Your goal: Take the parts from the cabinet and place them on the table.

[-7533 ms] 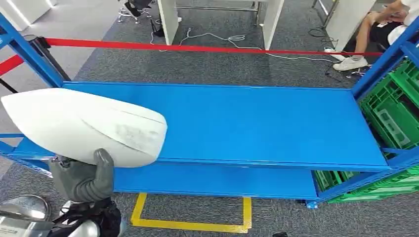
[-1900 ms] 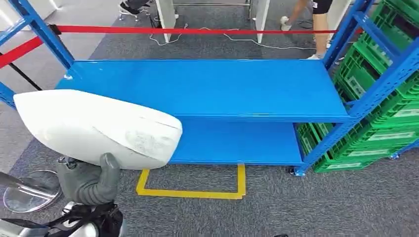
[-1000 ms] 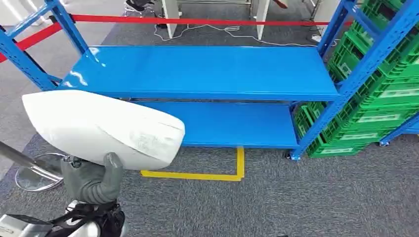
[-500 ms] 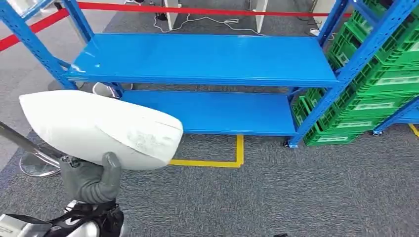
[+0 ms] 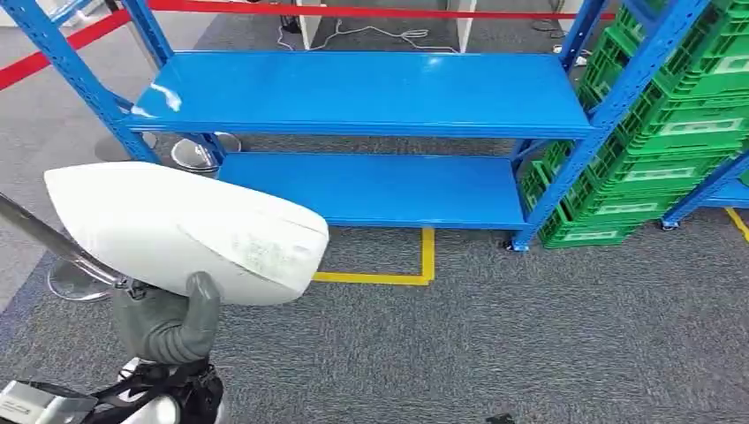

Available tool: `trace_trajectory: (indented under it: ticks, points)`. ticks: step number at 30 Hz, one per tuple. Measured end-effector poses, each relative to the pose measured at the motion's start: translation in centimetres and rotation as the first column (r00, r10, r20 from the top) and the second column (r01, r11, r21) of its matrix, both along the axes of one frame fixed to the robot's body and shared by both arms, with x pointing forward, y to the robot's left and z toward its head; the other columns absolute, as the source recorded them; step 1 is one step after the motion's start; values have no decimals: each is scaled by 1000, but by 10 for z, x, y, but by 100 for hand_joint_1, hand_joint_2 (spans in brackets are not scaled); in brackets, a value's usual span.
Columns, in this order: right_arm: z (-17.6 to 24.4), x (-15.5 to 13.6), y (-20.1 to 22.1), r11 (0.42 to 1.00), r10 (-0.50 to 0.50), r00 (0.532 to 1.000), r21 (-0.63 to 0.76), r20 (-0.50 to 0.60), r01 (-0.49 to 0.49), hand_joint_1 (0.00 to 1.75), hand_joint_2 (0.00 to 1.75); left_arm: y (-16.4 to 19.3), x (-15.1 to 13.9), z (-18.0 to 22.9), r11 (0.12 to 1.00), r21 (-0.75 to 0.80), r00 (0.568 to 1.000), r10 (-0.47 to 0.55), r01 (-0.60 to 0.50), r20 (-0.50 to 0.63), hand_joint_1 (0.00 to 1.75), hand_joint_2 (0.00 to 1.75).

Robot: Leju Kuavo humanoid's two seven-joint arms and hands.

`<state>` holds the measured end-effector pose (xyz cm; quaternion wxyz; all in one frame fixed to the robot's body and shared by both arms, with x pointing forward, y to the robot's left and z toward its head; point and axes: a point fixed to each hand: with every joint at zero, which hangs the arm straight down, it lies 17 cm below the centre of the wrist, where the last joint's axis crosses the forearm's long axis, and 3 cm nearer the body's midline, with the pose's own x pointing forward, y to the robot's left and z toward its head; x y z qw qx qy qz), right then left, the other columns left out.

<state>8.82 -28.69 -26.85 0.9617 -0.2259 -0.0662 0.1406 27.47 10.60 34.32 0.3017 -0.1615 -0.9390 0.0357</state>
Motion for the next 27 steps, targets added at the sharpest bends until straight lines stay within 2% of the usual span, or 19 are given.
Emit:
trace_trajectory:
  ticks: [8,13,18,27]
  points:
    - [1,9,2,998,60,998,-3,25,-60,0,175,2,1,-2,1000,4,1000,10,-10,-4,175,175]
    - [2,11,3,998,65,997,-1,36,-65,0,175,2,1,1,1000,1,1000,14,-14,2,175,175]
    - [0,2,4,998,56,998,9,25,-57,0,175,3,1,0,1000,-1,1000,16,-16,0,175,175]
    - [0,12,8,998,49,998,31,46,-51,0,175,8,0,7,999,-9,999,41,-41,17,175,175]
